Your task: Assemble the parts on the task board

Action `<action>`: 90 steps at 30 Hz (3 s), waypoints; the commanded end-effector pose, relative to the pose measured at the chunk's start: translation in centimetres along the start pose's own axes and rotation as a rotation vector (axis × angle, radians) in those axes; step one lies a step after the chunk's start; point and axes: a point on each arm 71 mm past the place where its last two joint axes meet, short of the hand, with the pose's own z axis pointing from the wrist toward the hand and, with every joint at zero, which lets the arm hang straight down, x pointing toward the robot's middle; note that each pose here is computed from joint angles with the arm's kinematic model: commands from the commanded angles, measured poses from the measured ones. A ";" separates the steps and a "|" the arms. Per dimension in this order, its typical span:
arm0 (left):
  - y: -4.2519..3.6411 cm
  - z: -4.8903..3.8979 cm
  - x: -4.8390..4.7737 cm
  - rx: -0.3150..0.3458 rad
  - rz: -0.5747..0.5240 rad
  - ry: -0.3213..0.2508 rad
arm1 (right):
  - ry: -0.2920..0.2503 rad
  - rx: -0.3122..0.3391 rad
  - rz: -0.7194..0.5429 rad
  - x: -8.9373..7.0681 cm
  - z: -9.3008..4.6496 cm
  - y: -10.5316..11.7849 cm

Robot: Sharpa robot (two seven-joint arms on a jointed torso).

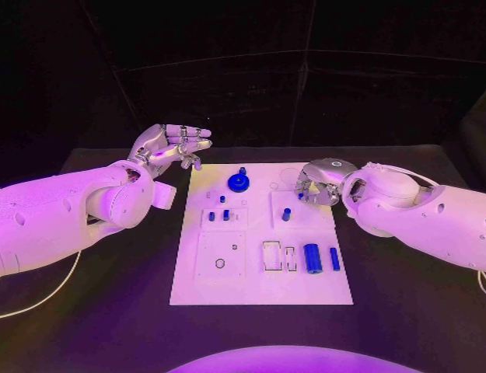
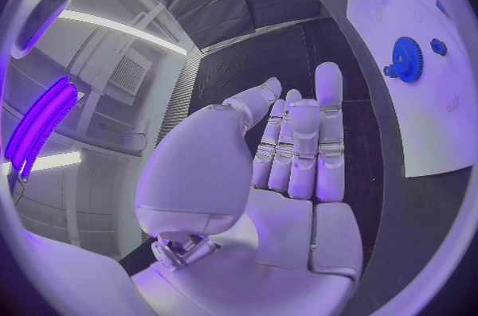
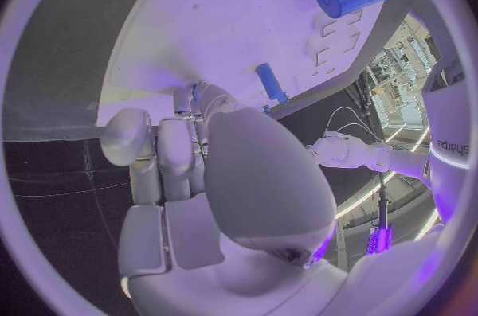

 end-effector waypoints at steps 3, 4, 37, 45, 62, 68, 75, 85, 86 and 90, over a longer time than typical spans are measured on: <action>-0.15 0.07 0.07 0.011 -0.014 0.010 | 0.030 0.000 -0.006 0.9 0.0 0.2; -0.15 0.07 0.06 0.010 -0.014 0.009 | 0.028 0.001 -0.006 0.9 0.0 0.2; 0.06 0.14 -0.98 -0.002 0.001 -0.019 | -0.171 0.003 0.032 -0.8 -2.0 0.6; 0.08 0.14 -1.10 -0.005 0.002 -0.022 | -0.185 -0.014 0.067 -1.7 -3.5 1.4; 0.19 0.81 0.22 -0.010 -0.009 0.007 | -0.200 -0.213 0.141 -2.7 -3.5 9.0; 0.22 1.11 0.80 -0.012 -0.013 0.018 | -0.166 -0.268 0.146 -2.1 -2.7 11.4; 0.23 1.31 1.19 -0.012 -0.015 0.024 | -0.111 -0.311 0.146 0.2 -1.9 13.6; 0.25 1.41 1.32 -0.014 -0.016 0.028 | -0.046 -0.330 0.129 2.4 -1.2 14.9; 0.26 1.42 1.31 -0.014 -0.016 0.028 | -0.041 -0.331 0.128 2.5 -1.2 15.0; 0.28 1.46 1.31 -0.015 -0.016 0.028 | -0.024 -0.334 0.124 2.9 -1.1 15.2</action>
